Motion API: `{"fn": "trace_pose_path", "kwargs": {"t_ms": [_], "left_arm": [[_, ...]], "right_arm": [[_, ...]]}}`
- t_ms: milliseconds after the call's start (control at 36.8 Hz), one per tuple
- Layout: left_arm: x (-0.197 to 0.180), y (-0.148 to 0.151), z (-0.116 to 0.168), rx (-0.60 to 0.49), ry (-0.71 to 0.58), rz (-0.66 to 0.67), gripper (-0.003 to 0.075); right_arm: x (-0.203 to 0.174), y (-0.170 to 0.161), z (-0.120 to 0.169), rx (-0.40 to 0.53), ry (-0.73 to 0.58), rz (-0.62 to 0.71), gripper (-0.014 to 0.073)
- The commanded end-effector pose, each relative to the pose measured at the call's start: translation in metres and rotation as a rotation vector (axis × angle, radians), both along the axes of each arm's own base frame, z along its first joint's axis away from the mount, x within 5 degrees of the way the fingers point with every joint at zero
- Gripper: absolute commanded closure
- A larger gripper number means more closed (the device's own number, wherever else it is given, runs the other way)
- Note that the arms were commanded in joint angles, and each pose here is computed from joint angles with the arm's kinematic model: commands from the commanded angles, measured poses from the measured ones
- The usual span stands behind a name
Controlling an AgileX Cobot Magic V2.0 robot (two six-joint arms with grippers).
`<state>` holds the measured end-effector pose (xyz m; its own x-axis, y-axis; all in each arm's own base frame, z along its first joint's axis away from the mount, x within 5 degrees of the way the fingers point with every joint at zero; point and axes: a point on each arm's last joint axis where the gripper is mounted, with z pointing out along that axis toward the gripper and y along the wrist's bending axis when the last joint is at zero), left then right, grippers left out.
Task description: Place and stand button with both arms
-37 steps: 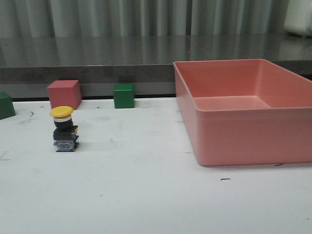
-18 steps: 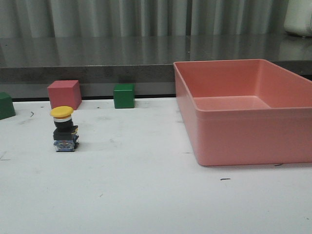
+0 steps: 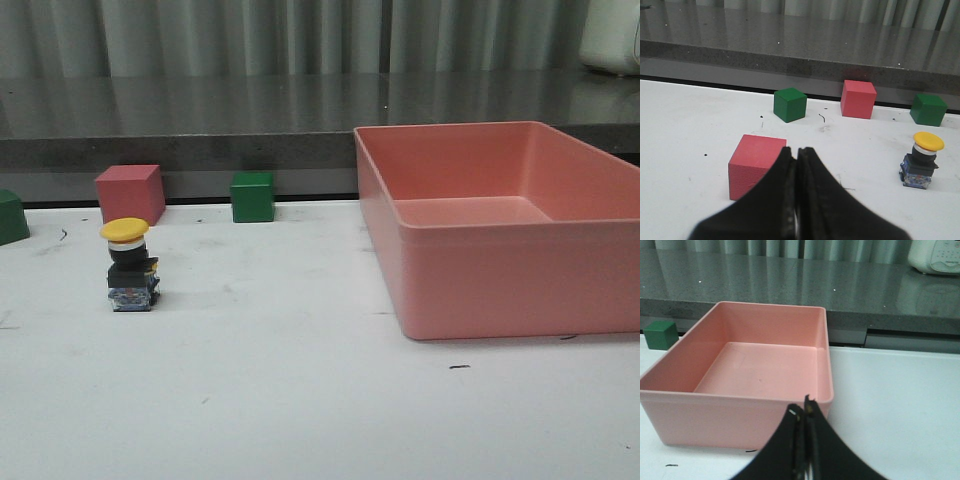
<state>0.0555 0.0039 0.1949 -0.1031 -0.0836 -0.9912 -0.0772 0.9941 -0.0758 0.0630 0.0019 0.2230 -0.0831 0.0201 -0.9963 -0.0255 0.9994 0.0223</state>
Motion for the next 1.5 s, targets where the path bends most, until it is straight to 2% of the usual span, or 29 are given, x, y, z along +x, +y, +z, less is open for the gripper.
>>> {"fn": "trace_pose_path", "kwargs": {"t_ms": [0,163,272,1469], "left_arm": [[-0.001,0.000,0.006,-0.013,-0.100,0.000,0.0741],[-0.001,0.000,0.006,-0.013,-0.100,0.000,0.0741],[-0.001,0.000,0.006,-0.013,-0.100,0.000,0.0741],[-0.001,0.000,0.006,-0.013,-0.098,0.000,0.0741]], "right_arm": [[-0.005,-0.003,0.000,0.019,-0.107,-0.042,0.0663],[-0.009,-0.003,-0.017,0.019,-0.123,-0.051,0.0663],[-0.008,-0.003,-0.025,0.020,-0.082,-0.049,0.0663],[-0.008,-0.003,-0.027,0.018,-0.055,-0.046,0.0663]]}}
